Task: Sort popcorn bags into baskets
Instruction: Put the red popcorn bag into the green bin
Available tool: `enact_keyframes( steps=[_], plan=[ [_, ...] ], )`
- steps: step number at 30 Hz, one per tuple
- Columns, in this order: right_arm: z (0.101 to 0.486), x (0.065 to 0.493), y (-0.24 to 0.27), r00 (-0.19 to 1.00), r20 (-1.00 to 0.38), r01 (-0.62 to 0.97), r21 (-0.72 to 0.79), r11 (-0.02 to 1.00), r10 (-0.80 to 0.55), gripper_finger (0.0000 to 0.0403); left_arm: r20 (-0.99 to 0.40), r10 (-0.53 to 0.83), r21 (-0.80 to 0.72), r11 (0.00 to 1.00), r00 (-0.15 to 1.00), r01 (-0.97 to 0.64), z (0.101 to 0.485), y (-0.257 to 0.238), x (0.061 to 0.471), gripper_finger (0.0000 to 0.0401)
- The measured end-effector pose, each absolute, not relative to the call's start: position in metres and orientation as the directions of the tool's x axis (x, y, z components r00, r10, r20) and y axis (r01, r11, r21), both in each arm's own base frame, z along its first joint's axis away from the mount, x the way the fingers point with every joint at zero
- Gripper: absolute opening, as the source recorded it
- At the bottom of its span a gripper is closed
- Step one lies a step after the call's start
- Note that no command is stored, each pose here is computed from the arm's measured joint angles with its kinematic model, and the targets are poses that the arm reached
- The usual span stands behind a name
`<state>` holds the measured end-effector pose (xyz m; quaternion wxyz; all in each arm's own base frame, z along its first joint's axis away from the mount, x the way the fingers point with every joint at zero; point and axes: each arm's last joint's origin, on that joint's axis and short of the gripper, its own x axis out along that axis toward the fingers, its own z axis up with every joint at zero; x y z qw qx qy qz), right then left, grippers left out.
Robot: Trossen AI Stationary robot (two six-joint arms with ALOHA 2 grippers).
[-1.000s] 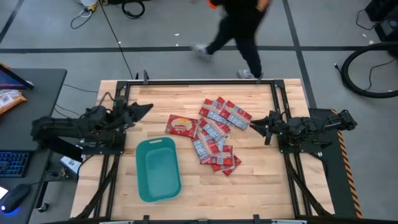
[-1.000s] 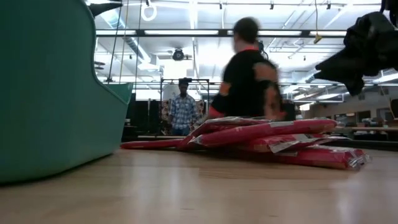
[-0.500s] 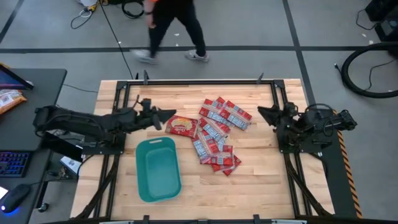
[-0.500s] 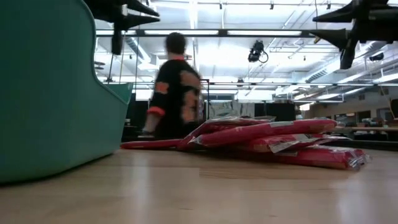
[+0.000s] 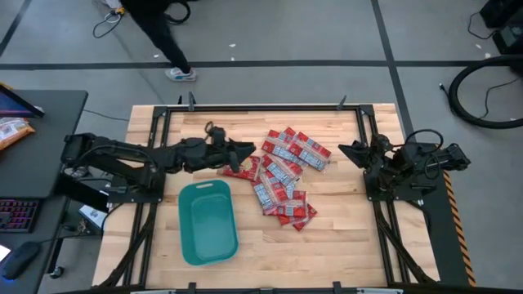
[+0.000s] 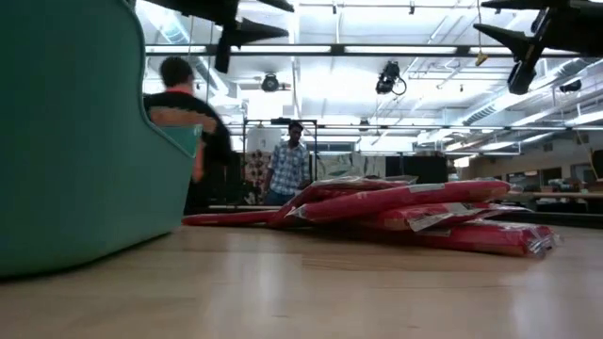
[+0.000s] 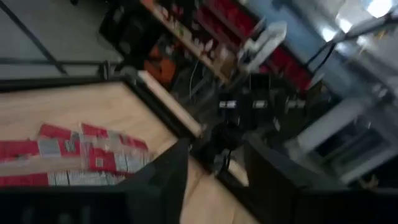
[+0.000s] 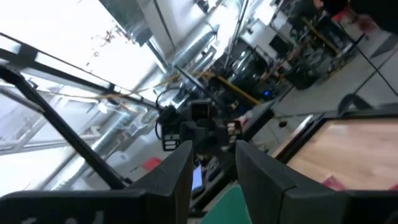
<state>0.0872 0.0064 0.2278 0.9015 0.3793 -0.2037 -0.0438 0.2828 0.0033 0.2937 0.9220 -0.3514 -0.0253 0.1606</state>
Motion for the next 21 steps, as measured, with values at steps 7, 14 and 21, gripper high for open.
enact_keyframes(
  steps=[7, 14, 21],
  plan=[
    [0.221, 0.099, 0.010, 0.949, 0.253, -0.050, 0.706, 0.706, -0.186, 0.0128, -0.288, 0.229, -0.594, 0.719, 0.930, -0.361, 0.297, 0.000, 0.305, 0.0199],
    [0.220, 0.105, 0.012, 0.953, 0.243, -0.045, 0.708, 0.705, -0.182, 0.0128, -0.349, 0.231, -0.567, 0.720, 0.908, -0.401, 0.301, 0.000, 0.313, 0.0193],
    [0.221, 0.107, 0.012, 0.956, 0.232, -0.037, 0.706, 0.707, -0.181, 0.0128, -0.373, 0.204, -0.615, 0.676, 0.905, -0.406, 0.298, 0.002, 0.314, 0.0189]
  ],
)
